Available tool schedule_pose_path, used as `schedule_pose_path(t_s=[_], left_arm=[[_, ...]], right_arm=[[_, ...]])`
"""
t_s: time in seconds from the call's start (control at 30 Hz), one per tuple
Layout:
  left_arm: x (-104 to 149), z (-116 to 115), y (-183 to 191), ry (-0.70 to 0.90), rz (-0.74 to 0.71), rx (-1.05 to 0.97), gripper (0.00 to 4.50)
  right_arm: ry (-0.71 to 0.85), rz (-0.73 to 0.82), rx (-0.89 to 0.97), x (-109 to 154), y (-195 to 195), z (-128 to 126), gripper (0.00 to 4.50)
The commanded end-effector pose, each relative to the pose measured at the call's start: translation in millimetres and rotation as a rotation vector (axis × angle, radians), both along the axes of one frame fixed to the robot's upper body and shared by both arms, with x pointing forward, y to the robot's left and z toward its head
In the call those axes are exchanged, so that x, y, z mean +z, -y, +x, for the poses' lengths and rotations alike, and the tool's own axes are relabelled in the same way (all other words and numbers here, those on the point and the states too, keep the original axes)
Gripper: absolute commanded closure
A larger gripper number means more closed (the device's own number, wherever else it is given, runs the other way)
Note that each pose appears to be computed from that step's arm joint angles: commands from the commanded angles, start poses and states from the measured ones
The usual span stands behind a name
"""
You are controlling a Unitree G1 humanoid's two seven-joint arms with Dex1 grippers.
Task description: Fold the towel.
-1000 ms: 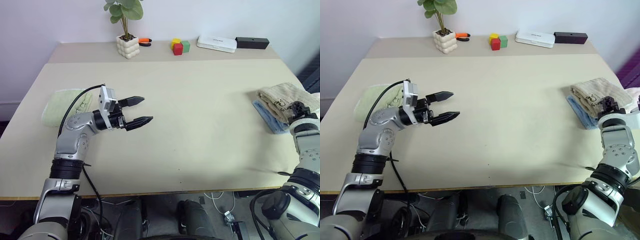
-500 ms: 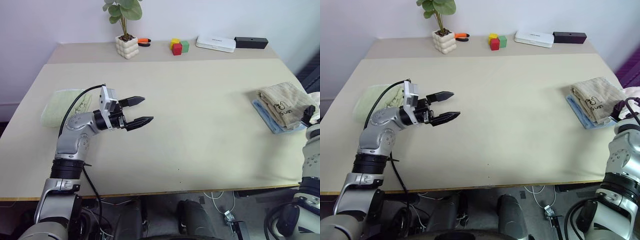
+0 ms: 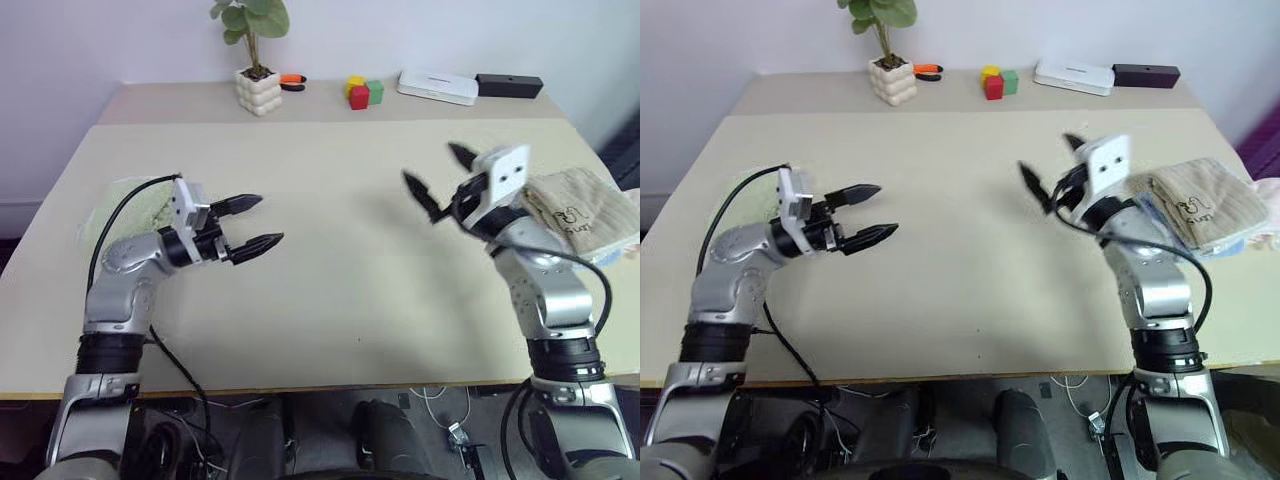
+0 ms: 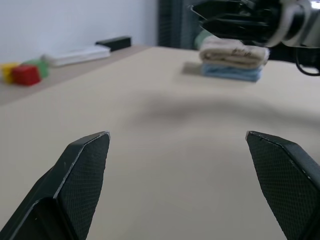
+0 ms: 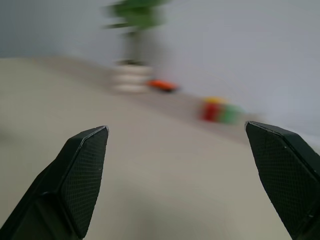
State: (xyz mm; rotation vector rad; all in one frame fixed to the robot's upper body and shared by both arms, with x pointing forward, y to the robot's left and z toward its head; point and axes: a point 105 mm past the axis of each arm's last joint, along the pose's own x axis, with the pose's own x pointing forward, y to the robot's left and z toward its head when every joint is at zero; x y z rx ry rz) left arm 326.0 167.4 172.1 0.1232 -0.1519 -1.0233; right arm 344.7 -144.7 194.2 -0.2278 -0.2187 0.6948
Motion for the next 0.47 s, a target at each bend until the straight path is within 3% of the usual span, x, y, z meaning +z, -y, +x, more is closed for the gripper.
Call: schedule_pose_path(t_s=[0.03, 0.1, 0.2, 0.47], left_arm=[[1.7, -13.3, -6.0, 0.02, 0.022, 0.017, 0.0], [-8.8, -21.6, -6.3, -0.011, 0.041, 0.012, 0.0], [-14.7, -29.1, 1.0, -0.041, 0.049, -0.009, 0.0], [-24.0, -19.9, 6.1, -0.016, 0.058, 0.104, 0.0]], right_arm=[[-0.09, -0.122, 0.263, -18.7, -29.4, -33.0, 0.05], [-0.136, -0.157, 0.299, -31.8, -36.0, -39.7, 0.05], [-0.156, -0.135, 0.274, -29.3, -35.0, -35.9, 0.05], [-0.13, -0.172, 0.235, -19.8, -25.1, -16.9, 0.05]])
